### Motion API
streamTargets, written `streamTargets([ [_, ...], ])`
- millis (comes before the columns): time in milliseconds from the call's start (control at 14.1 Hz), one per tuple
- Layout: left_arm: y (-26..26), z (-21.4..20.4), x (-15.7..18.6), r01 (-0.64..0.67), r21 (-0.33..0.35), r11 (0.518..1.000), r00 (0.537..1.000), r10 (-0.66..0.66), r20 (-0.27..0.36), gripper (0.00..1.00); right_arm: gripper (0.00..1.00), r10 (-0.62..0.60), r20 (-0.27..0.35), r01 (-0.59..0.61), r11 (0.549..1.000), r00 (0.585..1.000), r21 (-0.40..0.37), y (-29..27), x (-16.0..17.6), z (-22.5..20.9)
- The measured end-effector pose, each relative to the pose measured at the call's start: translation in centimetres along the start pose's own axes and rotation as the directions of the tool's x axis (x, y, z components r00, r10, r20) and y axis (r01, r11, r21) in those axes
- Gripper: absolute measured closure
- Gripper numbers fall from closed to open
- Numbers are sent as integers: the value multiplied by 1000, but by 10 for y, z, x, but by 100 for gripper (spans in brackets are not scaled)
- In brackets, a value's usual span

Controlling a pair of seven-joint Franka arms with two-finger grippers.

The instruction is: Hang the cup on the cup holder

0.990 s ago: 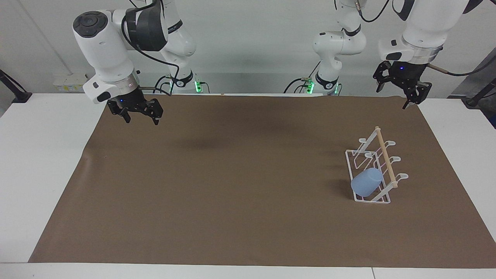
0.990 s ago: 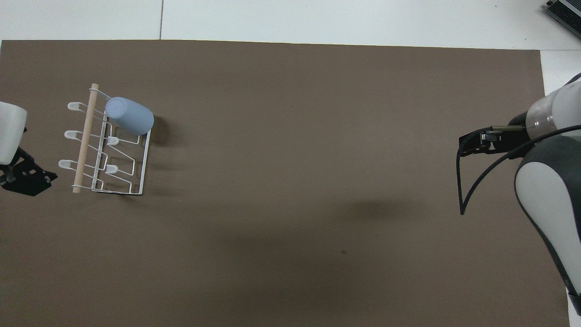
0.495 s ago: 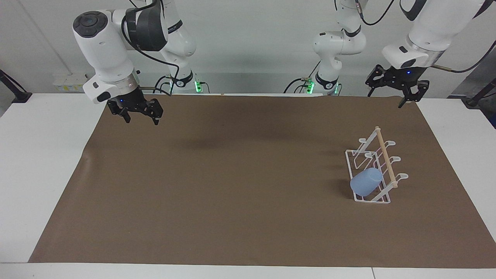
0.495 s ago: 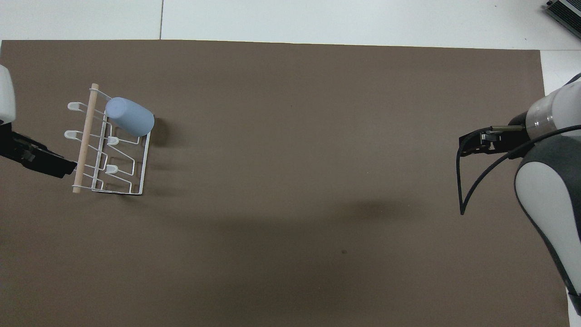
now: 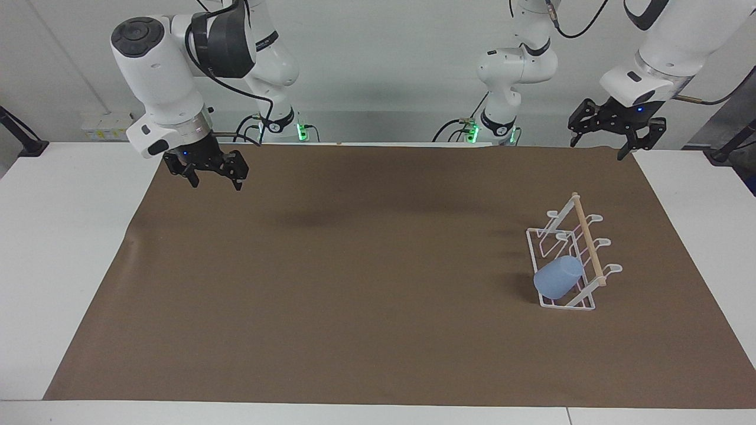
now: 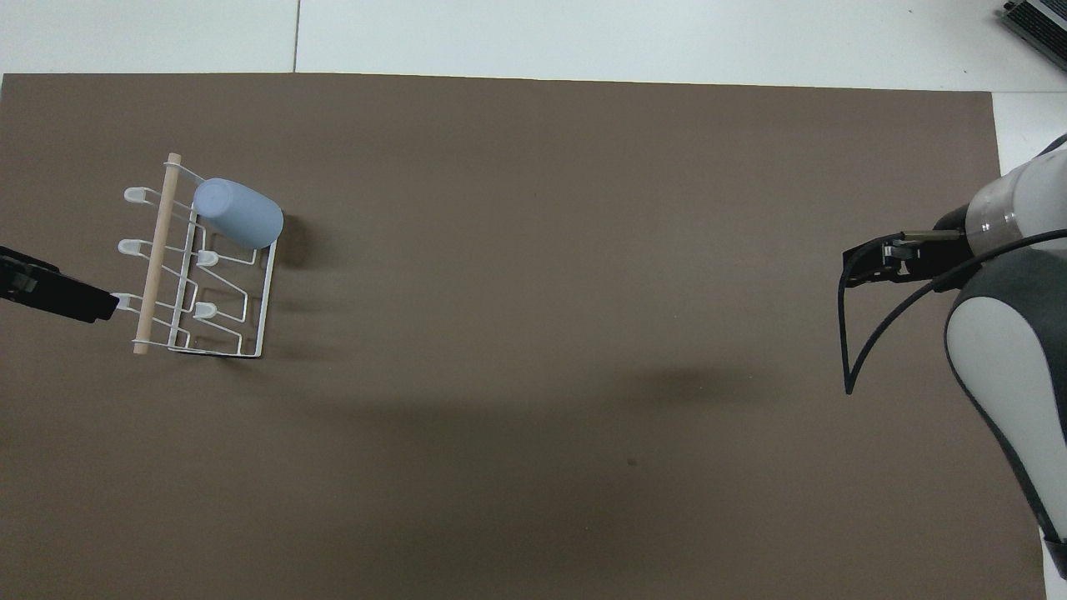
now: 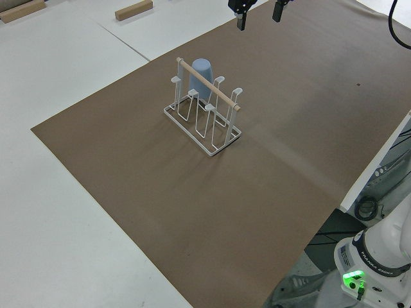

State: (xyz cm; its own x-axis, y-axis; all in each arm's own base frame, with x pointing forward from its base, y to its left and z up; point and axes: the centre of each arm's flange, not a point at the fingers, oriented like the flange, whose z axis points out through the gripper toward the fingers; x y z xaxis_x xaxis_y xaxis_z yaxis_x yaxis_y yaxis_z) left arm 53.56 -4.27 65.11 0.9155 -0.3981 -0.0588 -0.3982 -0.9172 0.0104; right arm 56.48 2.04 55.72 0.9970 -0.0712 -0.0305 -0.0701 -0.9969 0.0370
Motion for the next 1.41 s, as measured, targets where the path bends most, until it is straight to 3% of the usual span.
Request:
streamTargets([
  [212,-2,-3,3,45,81,996,999,-44,-9,0,0,0,0,0,1000,1000,0,0,0,0],
  [495,-4,7,13,121,39,992,992,-120,-30,0,0,0,0,0,1000,1000,0,0,0,0],
  [848,-2,42,3,140,6,990,989,-140,55,0,0,0,0,0,1000,1000,0,0,0,0],
  [1414,8,36,0,273,-18,962,962,-272,25,0,0,0,0,0,1000,1000,0,0,0,0],
])
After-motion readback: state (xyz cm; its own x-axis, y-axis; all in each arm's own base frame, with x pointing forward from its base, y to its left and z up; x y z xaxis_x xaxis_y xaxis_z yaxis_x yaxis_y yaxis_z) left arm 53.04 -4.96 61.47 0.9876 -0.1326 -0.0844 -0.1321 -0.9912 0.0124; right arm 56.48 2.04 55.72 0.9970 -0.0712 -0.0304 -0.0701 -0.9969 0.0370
